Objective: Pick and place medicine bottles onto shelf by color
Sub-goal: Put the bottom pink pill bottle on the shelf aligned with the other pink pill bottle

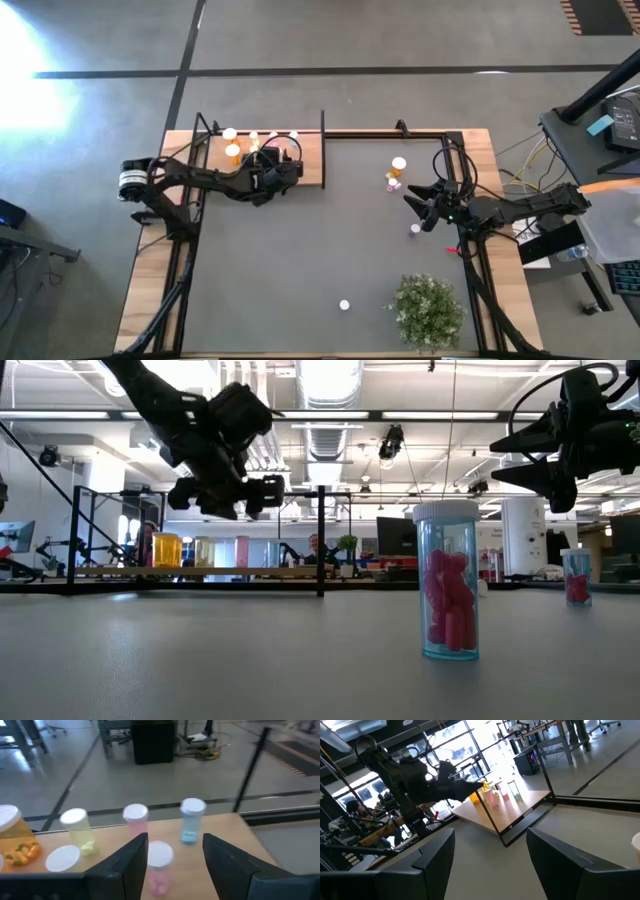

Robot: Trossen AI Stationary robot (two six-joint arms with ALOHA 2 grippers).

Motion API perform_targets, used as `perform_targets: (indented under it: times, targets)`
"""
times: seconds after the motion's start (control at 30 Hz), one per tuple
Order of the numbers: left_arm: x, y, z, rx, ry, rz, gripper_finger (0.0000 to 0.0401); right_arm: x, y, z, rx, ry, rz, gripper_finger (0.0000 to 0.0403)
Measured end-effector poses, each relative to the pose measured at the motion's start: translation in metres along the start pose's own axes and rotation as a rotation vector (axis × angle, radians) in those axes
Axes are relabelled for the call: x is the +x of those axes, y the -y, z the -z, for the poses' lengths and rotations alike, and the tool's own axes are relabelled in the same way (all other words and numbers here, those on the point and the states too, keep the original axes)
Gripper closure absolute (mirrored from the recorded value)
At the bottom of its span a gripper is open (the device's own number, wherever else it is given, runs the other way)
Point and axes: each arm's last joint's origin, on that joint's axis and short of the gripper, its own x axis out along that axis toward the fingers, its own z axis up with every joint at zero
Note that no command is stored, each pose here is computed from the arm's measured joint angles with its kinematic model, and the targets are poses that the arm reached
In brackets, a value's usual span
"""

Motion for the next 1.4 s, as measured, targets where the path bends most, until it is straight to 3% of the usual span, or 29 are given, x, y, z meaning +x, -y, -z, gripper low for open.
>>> perform_targets:
  times: [0.23, 0.3, 0.93, 1.4]
  targets:
    - [-0.018, 0.009, -0.001, -0.008, -0.172, 0.27, 0.0228, 0.0, 0.0, 0.0, 0.0, 0.0, 0.0, 0.0165]
    - [-0.017, 0.009, 0.002, -0.015, -0.198, 0.293, 0.0228, 0.0, 0.0, 0.0, 0.0, 0.0, 0.0, 0.0165]
    - [0.023, 0.005, 0.028, -0.001, -0.234, 0.155, 0.0228, 0.0, 0.0, 0.0, -0.001, 0.0, 0.0, 0.0165]
    - [0.035, -0.001, 0.029, 0.006, -0.187, 0.058, 0.0228, 0.0, 0.0, 0.0, -0.001, 0.0, 0.0, 0.0165]
